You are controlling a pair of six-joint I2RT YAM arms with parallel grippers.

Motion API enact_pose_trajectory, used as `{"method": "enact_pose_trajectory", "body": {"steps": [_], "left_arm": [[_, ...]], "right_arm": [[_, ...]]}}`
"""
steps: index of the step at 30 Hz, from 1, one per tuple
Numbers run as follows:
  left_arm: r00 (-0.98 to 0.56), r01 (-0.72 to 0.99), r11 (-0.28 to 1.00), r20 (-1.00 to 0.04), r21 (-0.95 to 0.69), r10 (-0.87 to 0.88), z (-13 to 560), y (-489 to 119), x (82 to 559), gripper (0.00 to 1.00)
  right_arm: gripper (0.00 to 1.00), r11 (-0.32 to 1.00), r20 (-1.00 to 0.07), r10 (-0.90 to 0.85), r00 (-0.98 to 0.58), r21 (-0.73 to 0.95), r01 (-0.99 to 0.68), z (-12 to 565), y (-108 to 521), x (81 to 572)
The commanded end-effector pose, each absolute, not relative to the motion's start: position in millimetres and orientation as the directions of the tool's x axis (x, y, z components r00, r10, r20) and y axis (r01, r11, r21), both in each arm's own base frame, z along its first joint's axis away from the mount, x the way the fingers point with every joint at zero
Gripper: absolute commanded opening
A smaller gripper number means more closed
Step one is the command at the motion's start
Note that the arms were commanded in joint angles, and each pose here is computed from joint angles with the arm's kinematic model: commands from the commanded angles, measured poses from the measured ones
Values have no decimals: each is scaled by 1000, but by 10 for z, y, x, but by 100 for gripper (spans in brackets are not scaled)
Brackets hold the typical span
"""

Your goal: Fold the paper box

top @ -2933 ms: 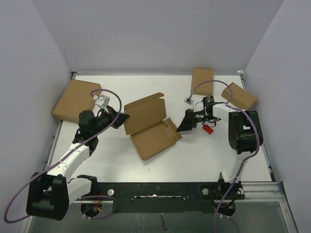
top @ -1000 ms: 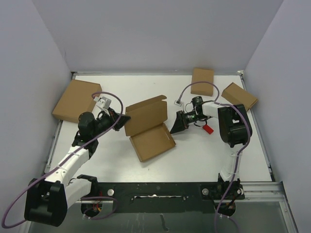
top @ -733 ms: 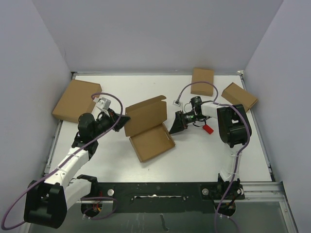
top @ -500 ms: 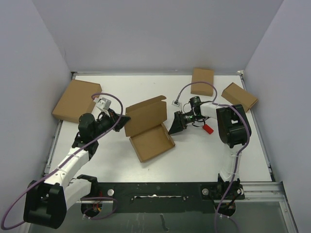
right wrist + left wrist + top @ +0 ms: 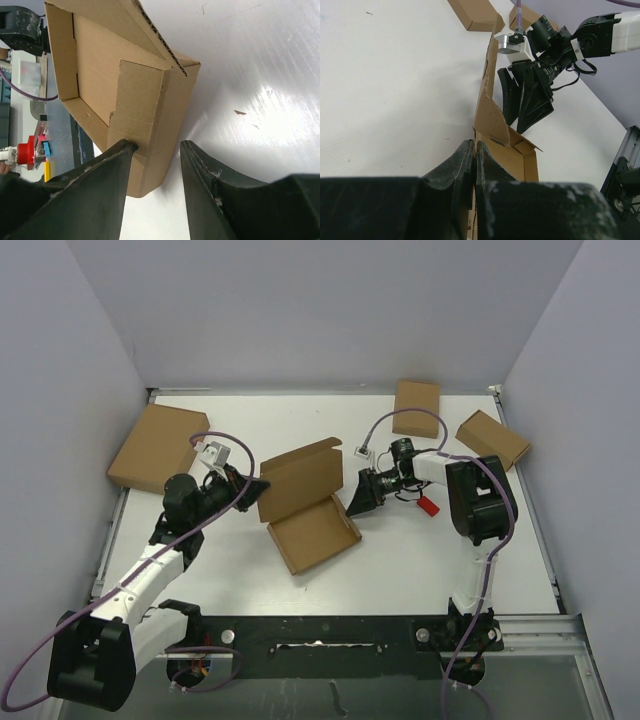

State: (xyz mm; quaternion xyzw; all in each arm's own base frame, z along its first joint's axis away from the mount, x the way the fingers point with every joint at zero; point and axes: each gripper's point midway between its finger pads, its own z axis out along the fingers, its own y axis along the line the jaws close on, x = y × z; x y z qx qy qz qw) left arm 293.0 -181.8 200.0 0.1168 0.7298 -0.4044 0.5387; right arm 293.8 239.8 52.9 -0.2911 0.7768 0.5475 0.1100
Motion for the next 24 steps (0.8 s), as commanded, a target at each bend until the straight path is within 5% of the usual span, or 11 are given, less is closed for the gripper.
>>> {"method": "enact_pose_trajectory", "body": {"steps": [1, 24], "left_arm": [[-331, 636, 635, -898, -439, -289, 2211, -1838, 2914, 0], [-337, 622, 641, -893, -450, -299, 2220, -1876, 2883, 0]], "right_arm": [[44, 209, -563, -318, -763, 743, -636, 785, 2442, 2980], [46, 375, -559, -385, -735, 633, -678, 599, 2397, 3048]]}}
